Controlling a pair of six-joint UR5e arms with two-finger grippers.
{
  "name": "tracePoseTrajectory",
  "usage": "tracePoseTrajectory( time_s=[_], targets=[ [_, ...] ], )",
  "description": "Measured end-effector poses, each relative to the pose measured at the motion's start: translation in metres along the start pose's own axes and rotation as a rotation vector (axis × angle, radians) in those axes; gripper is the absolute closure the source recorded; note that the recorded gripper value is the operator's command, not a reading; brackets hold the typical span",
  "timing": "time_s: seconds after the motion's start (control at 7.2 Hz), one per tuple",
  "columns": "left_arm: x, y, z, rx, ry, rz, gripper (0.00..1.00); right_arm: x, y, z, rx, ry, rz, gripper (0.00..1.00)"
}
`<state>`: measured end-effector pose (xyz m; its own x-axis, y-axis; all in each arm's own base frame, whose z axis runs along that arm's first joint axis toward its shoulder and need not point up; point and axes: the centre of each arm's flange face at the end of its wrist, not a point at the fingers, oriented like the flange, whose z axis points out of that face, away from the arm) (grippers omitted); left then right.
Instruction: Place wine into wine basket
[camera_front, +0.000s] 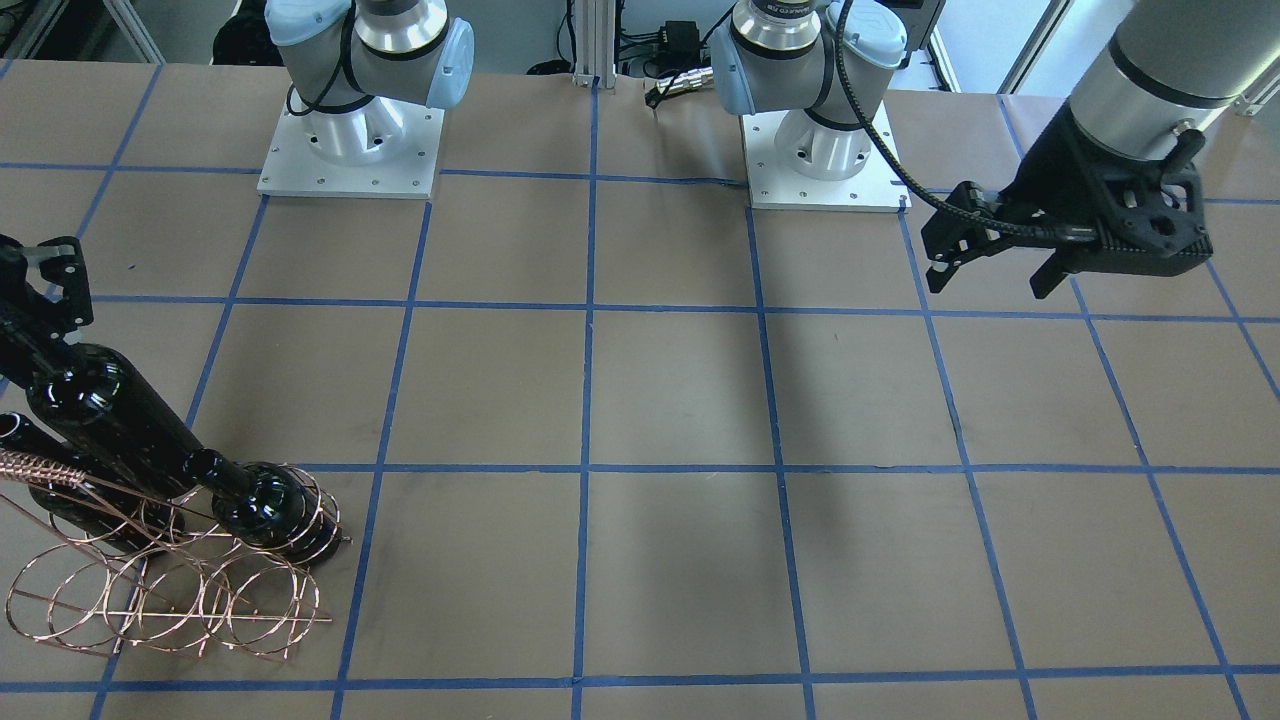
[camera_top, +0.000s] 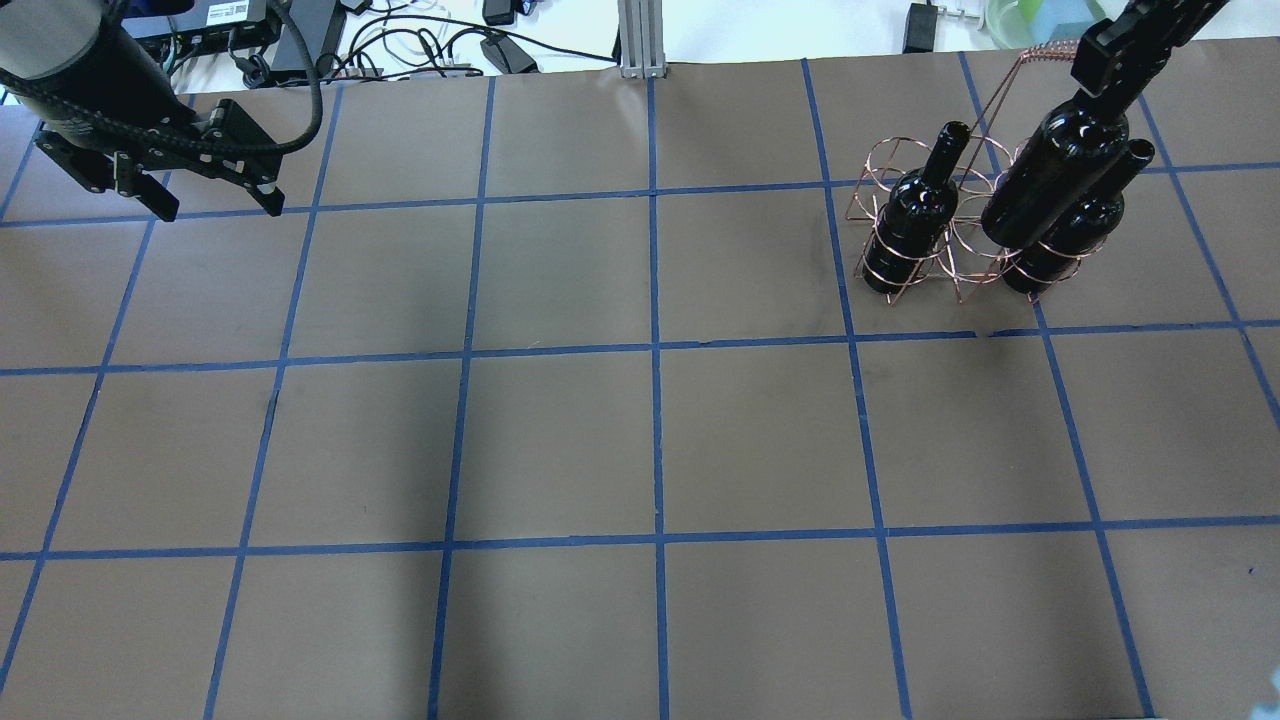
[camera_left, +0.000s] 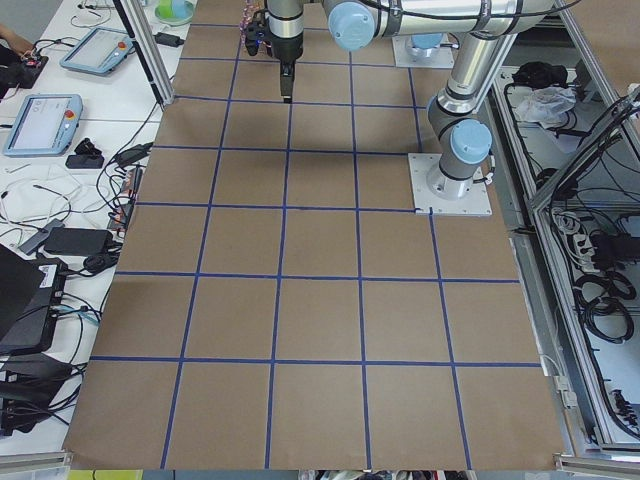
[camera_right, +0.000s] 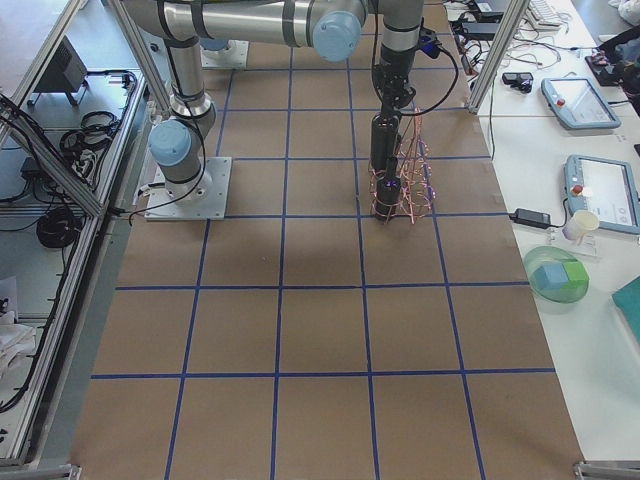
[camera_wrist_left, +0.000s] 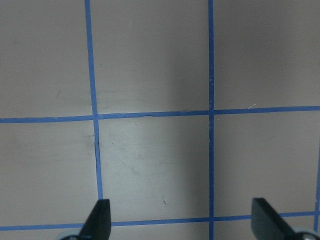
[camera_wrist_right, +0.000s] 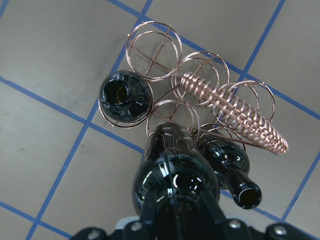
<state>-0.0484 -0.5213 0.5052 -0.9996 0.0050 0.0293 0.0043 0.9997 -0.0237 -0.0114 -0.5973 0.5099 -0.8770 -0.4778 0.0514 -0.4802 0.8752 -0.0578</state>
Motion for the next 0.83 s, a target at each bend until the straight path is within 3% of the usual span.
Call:
tracePoseTrajectory(
  time_s=[0.42,0.83],
  targets=[
    [0.079,-0.001,0.007,0.032,0.003,-0.044,0.0,0.008,-0.011,0.017,0.009,0.0,0.0,1.0],
    [0.113,0.004,0.017,0.029,0.006,-0.054,0.0,0.011,-0.015,0.03,-0.007,-0.01,0.003,1.0]
  ],
)
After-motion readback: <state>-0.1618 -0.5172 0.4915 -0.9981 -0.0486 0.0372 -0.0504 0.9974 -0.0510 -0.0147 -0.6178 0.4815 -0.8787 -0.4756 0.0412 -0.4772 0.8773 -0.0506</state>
